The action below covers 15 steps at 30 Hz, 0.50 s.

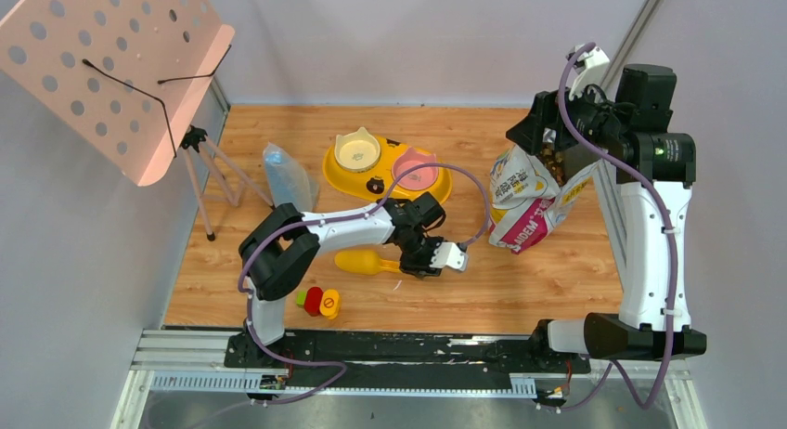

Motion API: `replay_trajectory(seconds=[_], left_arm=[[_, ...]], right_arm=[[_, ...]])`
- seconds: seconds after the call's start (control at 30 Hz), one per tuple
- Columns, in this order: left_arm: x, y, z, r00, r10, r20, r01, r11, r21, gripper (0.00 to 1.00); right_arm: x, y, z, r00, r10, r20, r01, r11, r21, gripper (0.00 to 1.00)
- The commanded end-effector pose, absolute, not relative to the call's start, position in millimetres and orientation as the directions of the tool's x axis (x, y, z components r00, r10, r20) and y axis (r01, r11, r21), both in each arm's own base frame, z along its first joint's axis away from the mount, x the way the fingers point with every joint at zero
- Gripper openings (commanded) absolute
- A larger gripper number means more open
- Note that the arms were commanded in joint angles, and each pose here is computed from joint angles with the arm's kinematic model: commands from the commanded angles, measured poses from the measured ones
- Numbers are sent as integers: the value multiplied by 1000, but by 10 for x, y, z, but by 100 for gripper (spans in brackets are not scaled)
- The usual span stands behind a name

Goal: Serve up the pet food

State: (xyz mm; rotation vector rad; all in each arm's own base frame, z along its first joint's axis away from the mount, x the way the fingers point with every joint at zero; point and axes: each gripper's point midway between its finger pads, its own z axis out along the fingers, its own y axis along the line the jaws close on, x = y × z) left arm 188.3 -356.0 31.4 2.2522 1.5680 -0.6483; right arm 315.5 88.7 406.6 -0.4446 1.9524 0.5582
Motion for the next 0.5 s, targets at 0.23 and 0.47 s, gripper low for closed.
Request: replay_trajectory(seconds=[0.23,0.47], left_arm=[[1929,-3421,318,297,836,-461,941,-339,-9,45],[1929,-3512,584,296,799,-524,940,-342,9,7]], right_arm=[[3182,897,4197,-362,-51,-931,-538,827,164,89],[3187,905,4205,-364,-46,-930,-539,825,171,89]])
